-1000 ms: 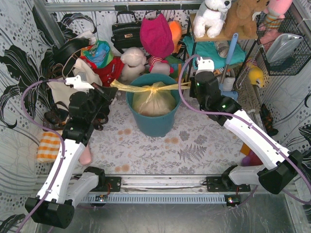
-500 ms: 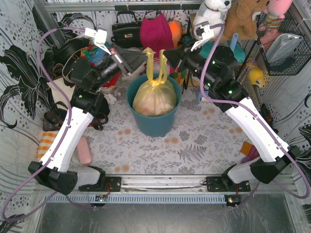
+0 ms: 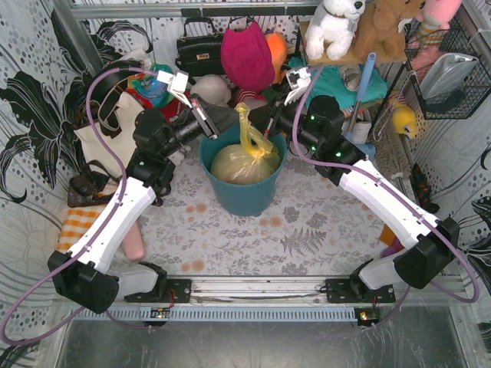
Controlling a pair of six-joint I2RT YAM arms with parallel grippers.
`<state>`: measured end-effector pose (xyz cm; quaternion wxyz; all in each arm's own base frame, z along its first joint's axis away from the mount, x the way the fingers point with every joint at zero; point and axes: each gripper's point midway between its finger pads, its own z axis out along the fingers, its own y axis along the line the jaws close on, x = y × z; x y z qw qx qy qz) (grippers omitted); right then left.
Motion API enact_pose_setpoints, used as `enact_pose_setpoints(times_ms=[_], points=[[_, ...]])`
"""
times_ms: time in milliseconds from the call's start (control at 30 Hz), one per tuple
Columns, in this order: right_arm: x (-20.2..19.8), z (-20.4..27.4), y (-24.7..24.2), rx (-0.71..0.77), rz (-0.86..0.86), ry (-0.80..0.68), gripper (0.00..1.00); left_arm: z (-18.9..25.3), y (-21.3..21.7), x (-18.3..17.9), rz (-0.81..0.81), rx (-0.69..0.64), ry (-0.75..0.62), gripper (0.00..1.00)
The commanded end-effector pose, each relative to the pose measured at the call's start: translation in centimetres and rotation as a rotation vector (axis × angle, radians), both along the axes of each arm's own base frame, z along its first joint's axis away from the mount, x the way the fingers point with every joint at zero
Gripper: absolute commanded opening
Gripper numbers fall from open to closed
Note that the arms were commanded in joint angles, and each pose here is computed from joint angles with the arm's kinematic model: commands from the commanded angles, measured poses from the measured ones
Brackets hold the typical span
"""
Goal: Tie the trash bag
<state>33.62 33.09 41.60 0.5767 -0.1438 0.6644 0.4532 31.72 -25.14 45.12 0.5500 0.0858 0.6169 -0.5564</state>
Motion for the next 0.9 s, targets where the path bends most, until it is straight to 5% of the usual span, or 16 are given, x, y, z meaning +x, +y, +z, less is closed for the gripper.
enact_pose_setpoints(times_ms=[0, 100, 267, 533, 800, 867], points=[[-0.6, 3.8, -0.6, 0.092, -0.010, -0.073, 0.00, 1.2, 0.8, 0.1, 0.050, -0.029, -0.045, 0.00], [-0.8, 5.3, -1.0, 0.104, -0.019, -0.100, 0.00, 2.2, 1.2, 0.3, 0.081, -0.019, -0.058, 0.09], [-1.1, 8.1, -2.6, 0.108, -0.082, -0.151, 0.35, 5.5, 2.6, 0.0, 0.162, 0.019, -0.131, 0.50], [-1.1, 9.5, -7.9, 0.000, -0.311, -0.189, 0.55, 7.2, 8.0, 0.1, 0.466, 0.103, -0.182, 0.71], [0.5, 2.7, -16.7, -0.328, -0.719, -0.105, 0.68, -2.5, 18.9, 1.0, 1.036, 0.201, 0.032, 0.80], [0.5, 0.3, -18.9, -0.408, -0.819, -0.070, 0.72, -5.8, 21.2, 0.6, 1.152, 0.218, 0.085, 0.88]])
